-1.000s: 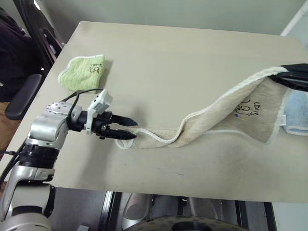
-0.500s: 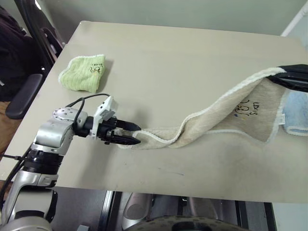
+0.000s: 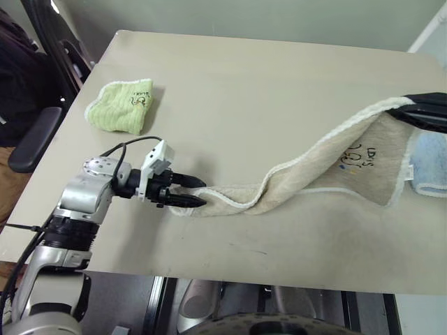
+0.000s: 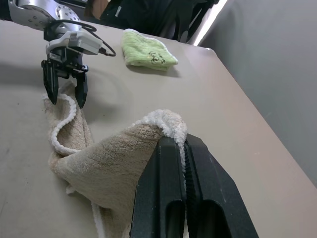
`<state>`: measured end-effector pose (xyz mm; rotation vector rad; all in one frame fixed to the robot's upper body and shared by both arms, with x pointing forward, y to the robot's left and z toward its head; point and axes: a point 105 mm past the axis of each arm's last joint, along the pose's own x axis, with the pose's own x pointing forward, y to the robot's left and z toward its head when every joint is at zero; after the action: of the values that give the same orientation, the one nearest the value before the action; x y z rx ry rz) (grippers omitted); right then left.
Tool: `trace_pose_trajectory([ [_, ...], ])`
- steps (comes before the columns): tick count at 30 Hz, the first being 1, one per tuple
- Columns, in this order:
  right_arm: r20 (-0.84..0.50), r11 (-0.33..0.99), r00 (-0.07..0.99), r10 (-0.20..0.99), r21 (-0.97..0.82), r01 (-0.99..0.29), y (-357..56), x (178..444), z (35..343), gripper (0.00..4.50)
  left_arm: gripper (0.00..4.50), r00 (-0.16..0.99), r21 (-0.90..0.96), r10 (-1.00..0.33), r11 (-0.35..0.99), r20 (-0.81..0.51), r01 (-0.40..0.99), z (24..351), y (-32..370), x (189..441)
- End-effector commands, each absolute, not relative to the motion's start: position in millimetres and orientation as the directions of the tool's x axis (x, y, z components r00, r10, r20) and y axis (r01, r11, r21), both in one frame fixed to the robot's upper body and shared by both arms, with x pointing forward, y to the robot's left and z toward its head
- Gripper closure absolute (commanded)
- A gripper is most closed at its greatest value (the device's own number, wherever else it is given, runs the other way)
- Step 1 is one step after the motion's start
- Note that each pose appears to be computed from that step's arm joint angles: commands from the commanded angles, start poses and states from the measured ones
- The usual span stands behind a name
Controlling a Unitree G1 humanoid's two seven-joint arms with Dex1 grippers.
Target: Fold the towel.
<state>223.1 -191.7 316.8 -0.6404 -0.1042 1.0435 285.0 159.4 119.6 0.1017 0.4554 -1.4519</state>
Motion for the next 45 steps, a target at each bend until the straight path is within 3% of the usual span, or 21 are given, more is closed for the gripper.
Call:
trace_pose_trajectory([
  [1, -0.189, 0.342, 0.528, 0.828, -0.576, -0.742, -191.1, 218.9, 325.3, 4.50, 1.46, 0.007, -0.179, -0.945, 0.069, -0.326, 0.981, 133.7, 148.5, 280.4],
  [7, -0.192, 0.341, 0.528, 0.827, -0.575, -0.743, -191.1, 218.6, 325.1, 4.50, 1.46, -0.058, -0.221, -0.942, 0.018, -0.331, 0.975, 142.4, 141.2, 267.1],
  [17, -0.196, 0.343, 0.531, 0.824, -0.573, -0.744, -191.7, 218.5, 324.6, 4.50, 1.46, -0.020, -0.218, -0.927, 0.067, -0.373, 0.974, 126.9, 152.5, 272.1],
  [27, -0.199, 0.345, 0.534, 0.822, -0.572, -0.744, -192.1, 219.4, 324.0, 4.50, 1.46, -0.056, -0.268, -0.910, 0.062, -0.411, 0.962, 111.4, 153.5, 262.9],
  [38, -0.200, 0.342, 0.533, 0.822, -0.576, -0.743, -191.4, 219.4, 323.7, 4.50, 1.46, -0.046, -0.274, -0.913, 0.073, -0.406, 0.959, 118.8, 151.8, 264.7],
  [45, -0.198, 0.340, 0.531, 0.824, -0.576, -0.743, -190.6, 219.7, 323.8, 4.50, 1.46, -0.111, -0.283, -0.910, 0.007, -0.399, 0.959, 119.8, 143.3, 250.6],
])
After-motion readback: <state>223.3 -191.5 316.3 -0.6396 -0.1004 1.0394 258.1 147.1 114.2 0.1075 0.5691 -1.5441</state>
